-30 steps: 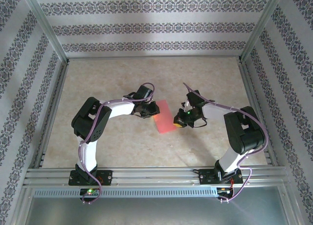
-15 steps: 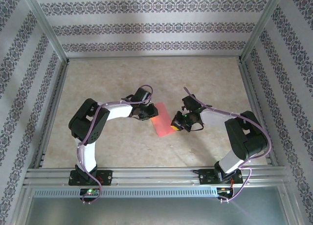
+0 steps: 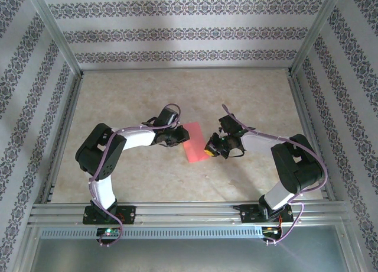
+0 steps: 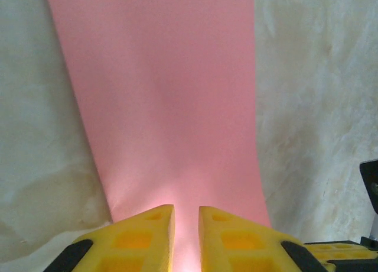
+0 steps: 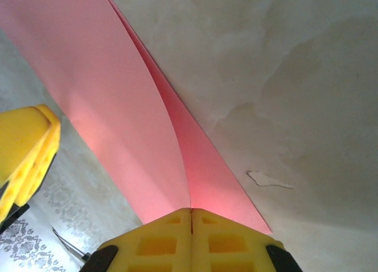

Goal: Fold a paper plane with a square sheet of paper (pick it up from the middle)
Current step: Fold the triangle a second time at the center of the table.

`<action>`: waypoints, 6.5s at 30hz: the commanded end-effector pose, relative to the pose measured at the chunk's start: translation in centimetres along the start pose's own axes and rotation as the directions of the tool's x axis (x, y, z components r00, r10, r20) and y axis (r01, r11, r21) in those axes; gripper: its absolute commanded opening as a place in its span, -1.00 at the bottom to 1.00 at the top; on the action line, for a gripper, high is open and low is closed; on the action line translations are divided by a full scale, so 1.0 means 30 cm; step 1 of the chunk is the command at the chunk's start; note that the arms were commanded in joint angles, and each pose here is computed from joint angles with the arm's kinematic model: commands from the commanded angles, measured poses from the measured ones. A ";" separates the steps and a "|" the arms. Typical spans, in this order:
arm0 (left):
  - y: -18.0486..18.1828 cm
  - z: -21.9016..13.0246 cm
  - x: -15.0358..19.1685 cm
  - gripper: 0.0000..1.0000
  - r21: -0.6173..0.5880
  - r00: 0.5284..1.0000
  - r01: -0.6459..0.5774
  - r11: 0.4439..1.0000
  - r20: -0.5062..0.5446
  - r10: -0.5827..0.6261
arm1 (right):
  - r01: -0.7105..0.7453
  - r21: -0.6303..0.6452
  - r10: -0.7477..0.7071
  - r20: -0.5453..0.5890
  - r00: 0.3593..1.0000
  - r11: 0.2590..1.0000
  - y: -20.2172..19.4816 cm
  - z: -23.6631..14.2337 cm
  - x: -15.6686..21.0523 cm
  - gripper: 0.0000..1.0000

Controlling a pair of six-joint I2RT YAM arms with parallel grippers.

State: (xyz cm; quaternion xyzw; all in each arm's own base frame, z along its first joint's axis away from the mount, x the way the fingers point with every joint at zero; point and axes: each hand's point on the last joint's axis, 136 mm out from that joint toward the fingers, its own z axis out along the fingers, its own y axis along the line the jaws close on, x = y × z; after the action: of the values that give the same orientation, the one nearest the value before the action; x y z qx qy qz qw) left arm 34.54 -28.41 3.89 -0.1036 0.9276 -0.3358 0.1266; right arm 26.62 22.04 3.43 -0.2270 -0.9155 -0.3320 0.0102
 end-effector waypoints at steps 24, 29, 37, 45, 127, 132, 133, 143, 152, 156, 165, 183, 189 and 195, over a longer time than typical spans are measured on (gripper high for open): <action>0.100 0.060 -0.014 -0.80 -0.127 0.995 -0.069 0.990 -0.085 0.058 | 0.019 -0.010 -0.020 -0.056 0.998 1.000 0.000 -0.014 0.011 -0.66; 0.096 0.063 -0.019 -0.80 -0.117 0.994 -0.069 0.991 -0.088 0.059 | 0.024 -0.021 -0.026 -0.063 0.998 0.999 0.009 -0.017 0.016 -0.72; 0.099 0.069 -0.017 -0.80 -0.112 0.995 -0.061 0.992 -0.087 0.051 | 0.022 -0.041 -0.025 -0.081 0.996 0.999 0.022 -0.009 0.024 -0.78; 0.098 0.070 -0.015 -0.80 -0.108 0.995 -0.059 0.992 -0.089 0.049 | 0.013 -0.040 -0.017 -0.096 0.995 0.999 0.019 0.010 0.029 -0.80; 0.113 0.070 -0.066 -0.85 -0.166 0.995 -0.060 0.984 -0.088 0.046 | 0.173 -0.178 -0.185 -0.057 0.981 0.969 0.223 0.223 -0.069 -1.00; 0.116 0.069 -0.066 -0.85 -0.171 0.996 -0.054 0.984 -0.084 0.040 | 0.162 -0.175 -0.172 -0.041 0.984 0.971 0.219 0.222 -0.080 -1.00; 0.117 0.067 -0.067 -0.86 -0.173 0.996 -0.051 0.984 -0.081 0.038 | 0.161 -0.177 -0.170 -0.038 0.985 0.971 0.220 0.222 -0.081 -1.00; 0.119 0.066 -0.068 -0.87 -0.175 0.996 -0.051 0.983 -0.078 0.038 | 0.154 -0.173 -0.162 -0.033 0.986 0.973 0.212 0.222 -0.083 -1.00; 0.118 0.066 -0.069 -0.87 -0.175 0.996 -0.053 0.983 -0.078 0.040 | 0.148 -0.156 -0.153 -0.022 0.988 0.977 0.187 0.212 -0.087 -1.00; 0.119 0.066 -0.069 -0.87 -0.176 0.996 -0.053 0.983 -0.077 0.040 | 0.150 -0.156 -0.155 -0.023 0.988 0.976 0.186 0.213 -0.085 -1.00; 0.128 0.068 -0.067 -0.87 -0.186 0.996 -0.051 0.981 -0.078 0.037 | 0.149 -0.157 -0.153 -0.016 0.988 0.976 0.184 0.202 -0.089 -1.00; 0.132 0.071 -0.066 -0.88 -0.191 0.996 -0.047 0.981 -0.081 0.032 | 0.143 -0.164 -0.149 -0.023 0.989 0.976 0.184 0.214 -0.091 -1.00; 0.132 0.071 -0.066 -0.88 -0.190 0.996 -0.047 0.981 -0.080 0.032 | 0.135 -0.174 -0.143 -0.035 0.989 0.976 0.188 0.226 -0.089 -1.00; 0.133 0.073 -0.065 -0.88 -0.189 0.996 -0.045 0.981 -0.082 0.030 | 0.128 -0.175 -0.137 -0.039 0.990 0.976 0.185 0.229 -0.091 -1.00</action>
State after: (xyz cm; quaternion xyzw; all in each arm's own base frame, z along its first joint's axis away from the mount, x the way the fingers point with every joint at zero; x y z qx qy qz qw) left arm 37.47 -27.72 2.12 -0.0676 0.9510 -0.2808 0.1101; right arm 32.14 29.06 1.90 -0.1485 -0.8950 -0.4205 -0.0119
